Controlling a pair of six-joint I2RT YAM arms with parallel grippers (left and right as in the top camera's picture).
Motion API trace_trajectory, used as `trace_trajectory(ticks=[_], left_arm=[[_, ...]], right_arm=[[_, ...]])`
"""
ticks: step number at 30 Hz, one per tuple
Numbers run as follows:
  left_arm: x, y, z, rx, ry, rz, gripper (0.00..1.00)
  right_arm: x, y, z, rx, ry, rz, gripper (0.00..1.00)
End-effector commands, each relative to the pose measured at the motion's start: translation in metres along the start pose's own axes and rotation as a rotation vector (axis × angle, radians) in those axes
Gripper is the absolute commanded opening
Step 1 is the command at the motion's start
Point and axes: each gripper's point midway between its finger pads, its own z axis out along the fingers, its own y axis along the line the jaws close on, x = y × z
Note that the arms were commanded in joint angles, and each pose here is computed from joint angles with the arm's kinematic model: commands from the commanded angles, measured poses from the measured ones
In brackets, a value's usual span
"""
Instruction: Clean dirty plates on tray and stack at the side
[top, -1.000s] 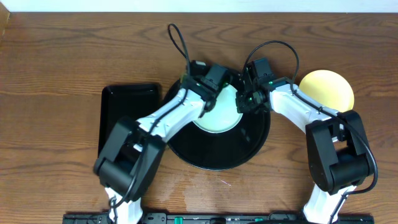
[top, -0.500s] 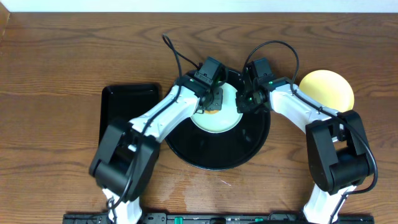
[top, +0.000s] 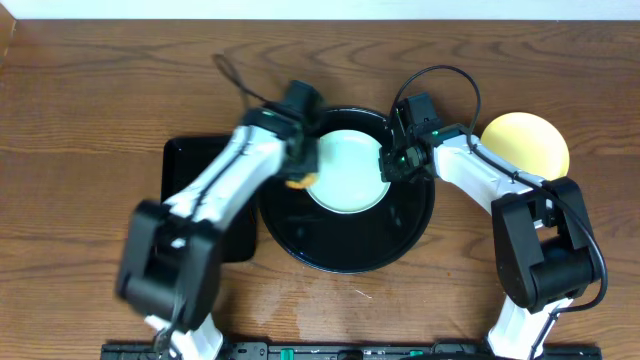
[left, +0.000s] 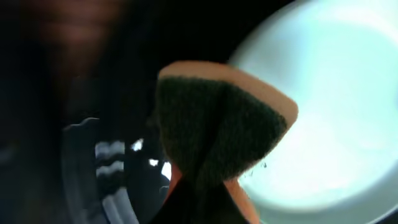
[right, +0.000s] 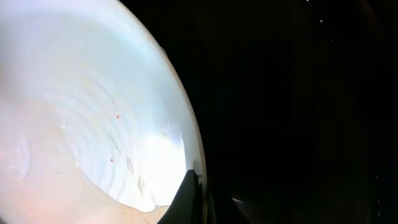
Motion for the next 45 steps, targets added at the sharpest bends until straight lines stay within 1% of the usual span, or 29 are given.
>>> trace_trajectory(ticks=[1, 3, 7, 11, 13, 14, 16, 17, 19, 21, 24, 25, 27, 28, 29, 30, 31, 36, 38, 41, 45], left_arm=[[-0.017, 0.070, -0.046, -0.183, -0.085, -0.107, 0.07], [-0.011, 0.099, -0.048, -0.245, -0.053, -0.158, 0.08], [0.001, 0.142, -0.031, -0.287, -0.005, -0.250, 0.07], [0.013, 0.166, -0.004, -0.301, 0.017, -0.257, 0.08], [0.016, 0.174, 0.001, -0.305, 0.019, -0.272, 0.15], [0.016, 0.175, 0.001, -0.303, 0.019, -0.279, 0.17], [0.013, 0.175, -0.003, -0.297, 0.013, -0.283, 0.29], [0.011, 0.171, -0.007, -0.276, 0.013, -0.273, 0.32], [0.006, 0.155, -0.015, -0.189, 0.013, -0.256, 0.38], [0.000, 0.132, -0.022, -0.077, 0.004, -0.250, 0.40], [-0.010, 0.087, -0.029, 0.131, -0.020, -0.212, 0.40], [-0.012, 0.075, -0.029, 0.177, -0.023, -0.195, 0.39], [-0.014, 0.054, -0.026, 0.236, -0.028, -0.156, 0.30], [-0.013, 0.045, -0.022, 0.245, -0.027, -0.135, 0.22], [-0.011, 0.038, -0.017, 0.249, -0.024, -0.115, 0.19], [-0.010, 0.031, -0.012, 0.254, -0.021, -0.097, 0.10], [-0.007, 0.023, -0.006, 0.259, -0.016, -0.085, 0.08], [0.005, -0.009, 0.027, 0.270, 0.029, -0.027, 0.08], [0.010, -0.018, 0.040, 0.269, 0.052, -0.031, 0.08], [0.016, -0.024, 0.060, 0.261, 0.083, -0.025, 0.08], [0.024, -0.020, 0.080, 0.242, 0.129, -0.049, 0.08]], right_arm=[[0.024, -0.021, 0.015, 0.093, 0.073, 0.007, 0.01], [0.024, -0.021, 0.015, 0.093, 0.073, 0.007, 0.01], [0.024, -0.020, 0.015, 0.093, 0.072, 0.006, 0.01], [0.024, -0.020, 0.015, 0.093, 0.073, 0.007, 0.01], [0.024, -0.020, 0.015, 0.093, 0.073, 0.007, 0.01], [0.024, -0.020, 0.015, 0.093, 0.073, 0.007, 0.01], [0.024, -0.020, 0.015, 0.093, 0.073, 0.006, 0.01], [0.024, -0.020, 0.015, 0.093, 0.073, 0.004, 0.01], [0.024, -0.020, 0.015, 0.092, 0.073, 0.002, 0.01], [0.023, -0.020, 0.015, 0.092, 0.070, 0.002, 0.01], [0.023, -0.020, 0.015, 0.091, 0.069, 0.002, 0.01], [0.023, -0.019, 0.015, 0.087, 0.070, 0.003, 0.01], [0.023, -0.017, 0.015, 0.071, 0.074, 0.004, 0.01], [0.024, -0.015, 0.015, 0.064, 0.076, 0.004, 0.01], [0.024, -0.014, 0.015, 0.056, 0.078, 0.005, 0.01], [0.025, -0.013, 0.015, 0.049, 0.080, 0.005, 0.01], [0.025, -0.012, 0.015, 0.043, 0.082, 0.006, 0.01], [0.026, -0.007, 0.015, 0.004, 0.090, 0.012, 0.01], [0.025, -0.009, 0.015, -0.002, 0.090, 0.020, 0.01], [0.025, -0.009, 0.013, -0.032, 0.095, 0.038, 0.01], [0.023, -0.004, 0.011, -0.113, 0.100, 0.055, 0.01]])
